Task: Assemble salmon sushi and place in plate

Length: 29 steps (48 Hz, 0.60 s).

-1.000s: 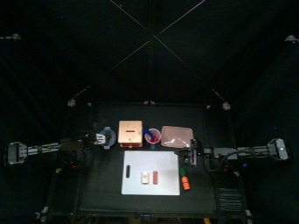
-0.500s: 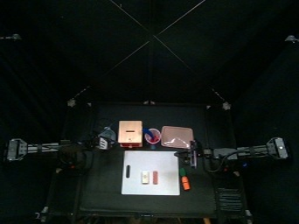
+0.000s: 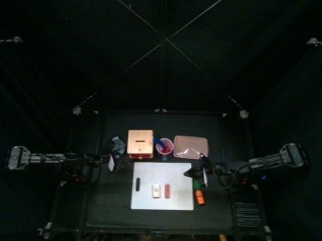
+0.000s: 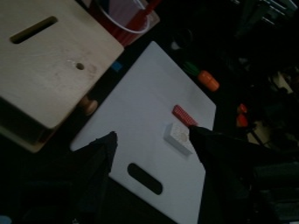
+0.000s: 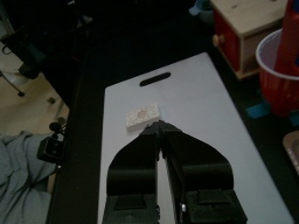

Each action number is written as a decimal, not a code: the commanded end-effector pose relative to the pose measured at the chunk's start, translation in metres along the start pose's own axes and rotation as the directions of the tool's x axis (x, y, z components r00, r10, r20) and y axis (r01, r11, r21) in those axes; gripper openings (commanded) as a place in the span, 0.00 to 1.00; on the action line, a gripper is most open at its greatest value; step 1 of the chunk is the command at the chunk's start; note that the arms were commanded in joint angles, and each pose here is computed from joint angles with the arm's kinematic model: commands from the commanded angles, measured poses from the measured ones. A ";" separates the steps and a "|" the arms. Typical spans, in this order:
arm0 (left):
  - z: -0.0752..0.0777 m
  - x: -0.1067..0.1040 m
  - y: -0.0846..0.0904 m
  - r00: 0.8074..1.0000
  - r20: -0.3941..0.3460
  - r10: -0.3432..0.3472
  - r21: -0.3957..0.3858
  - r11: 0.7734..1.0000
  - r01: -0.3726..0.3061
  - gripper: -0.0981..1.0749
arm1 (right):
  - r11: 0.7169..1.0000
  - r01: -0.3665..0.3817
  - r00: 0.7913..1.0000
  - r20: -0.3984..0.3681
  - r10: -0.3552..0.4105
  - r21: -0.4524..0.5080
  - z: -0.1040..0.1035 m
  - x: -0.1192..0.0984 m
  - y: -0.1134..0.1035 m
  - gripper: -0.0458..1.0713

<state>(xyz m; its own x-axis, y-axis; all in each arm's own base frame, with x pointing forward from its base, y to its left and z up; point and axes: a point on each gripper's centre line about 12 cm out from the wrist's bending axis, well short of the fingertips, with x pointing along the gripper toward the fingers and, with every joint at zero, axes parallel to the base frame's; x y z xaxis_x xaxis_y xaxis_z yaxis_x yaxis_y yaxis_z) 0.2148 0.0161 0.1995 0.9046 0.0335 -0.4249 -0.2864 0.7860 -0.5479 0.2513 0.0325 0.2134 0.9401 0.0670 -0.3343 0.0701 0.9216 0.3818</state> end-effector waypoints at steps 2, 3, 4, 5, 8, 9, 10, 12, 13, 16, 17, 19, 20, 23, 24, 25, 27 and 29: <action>0.007 0.004 -0.013 0.998 0.000 -0.063 0.048 0.997 0.062 0.92 | 0.999 -0.010 1.000 0.007 0.009 0.037 0.009 0.008 0.008 0.15; 0.007 0.005 -0.015 0.997 -0.006 -0.079 0.063 0.995 0.079 0.92 | 0.999 -0.008 1.000 -0.003 0.008 0.050 0.007 0.010 0.010 0.17; 0.007 0.005 -0.017 0.996 -0.010 -0.089 0.073 0.993 0.089 0.92 | 0.998 -0.007 1.000 -0.009 0.008 0.060 0.007 0.012 0.011 0.19; 0.007 0.006 -0.018 0.995 -0.013 -0.094 0.084 0.992 0.095 0.92 | 0.998 -0.007 1.000 -0.015 0.008 0.069 0.006 0.013 0.012 0.20; 0.009 0.007 -0.023 0.993 -0.022 -0.115 0.125 0.985 0.117 0.92 | 0.995 -0.006 0.999 -0.038 0.010 0.098 0.004 0.018 0.016 0.27; 0.010 0.008 -0.024 0.993 -0.023 -0.117 0.139 0.983 0.119 0.92 | 0.994 -0.007 0.999 -0.049 0.012 0.110 0.003 0.019 0.017 0.30; 0.011 0.008 -0.025 0.993 -0.022 -0.119 0.147 0.982 0.121 0.92 | 0.993 -0.006 0.998 -0.056 0.012 0.119 0.003 0.021 0.018 0.32; 0.014 0.008 -0.027 0.993 -0.017 -0.117 0.167 0.979 0.119 0.92 | 0.990 -0.003 0.997 -0.075 0.013 0.141 0.001 0.022 0.020 0.38; 0.015 0.008 -0.027 0.993 -0.015 -0.118 0.172 0.978 0.118 0.92 | 0.989 -0.001 0.997 -0.082 0.013 0.150 0.001 0.023 0.021 0.40; 0.020 0.008 -0.031 0.991 -0.008 -0.131 0.190 0.973 0.130 0.92 | 0.979 0.014 0.995 -0.102 0.007 0.205 -0.001 0.026 0.022 0.50; 0.021 0.008 -0.033 0.990 -0.007 -0.137 0.197 0.971 0.136 0.92 | 0.975 0.018 0.995 -0.103 0.005 0.222 -0.001 0.027 0.022 0.52; 0.020 0.008 -0.036 0.988 -0.012 -0.153 0.206 0.967 0.153 0.92 | 0.964 0.036 0.994 -0.113 -0.006 0.264 -0.002 0.030 0.022 0.58; 0.021 0.008 -0.037 0.987 -0.013 -0.160 0.207 0.965 0.159 0.92 | 0.959 0.042 0.993 -0.116 -0.009 0.281 -0.002 0.032 0.022 0.60; 0.018 0.007 -0.040 0.982 -0.025 -0.186 0.211 0.959 0.187 0.92 | 0.939 0.072 0.990 -0.138 -0.026 0.337 -0.006 0.039 0.022 0.69; 0.017 0.007 -0.040 0.981 -0.028 -0.191 0.210 0.958 0.193 0.92 | 0.934 0.078 0.989 -0.146 -0.028 0.347 -0.007 0.041 0.022 0.71; 0.017 0.007 -0.041 0.980 -0.029 -0.196 0.210 0.958 0.197 0.92 | 0.930 0.082 0.988 -0.151 -0.029 0.358 -0.008 0.043 0.023 0.73; 0.015 0.007 -0.041 0.978 -0.038 -0.207 0.211 0.955 0.210 0.92 | 0.923 0.093 0.986 -0.163 -0.033 0.374 -0.010 0.048 0.025 0.78; 0.014 0.007 -0.042 0.976 -0.041 -0.213 0.211 0.953 0.217 0.92 | 0.915 0.104 0.984 -0.177 -0.036 0.389 -0.012 0.054 0.028 0.83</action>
<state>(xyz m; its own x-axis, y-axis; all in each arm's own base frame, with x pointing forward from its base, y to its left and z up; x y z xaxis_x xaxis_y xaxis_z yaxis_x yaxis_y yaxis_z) 0.2337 -0.0053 0.2218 0.9258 -0.1406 -0.3508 -0.0404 0.8862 -0.4616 0.2897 0.0597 0.1867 0.8528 0.0916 -0.5141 0.2974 0.7240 0.6224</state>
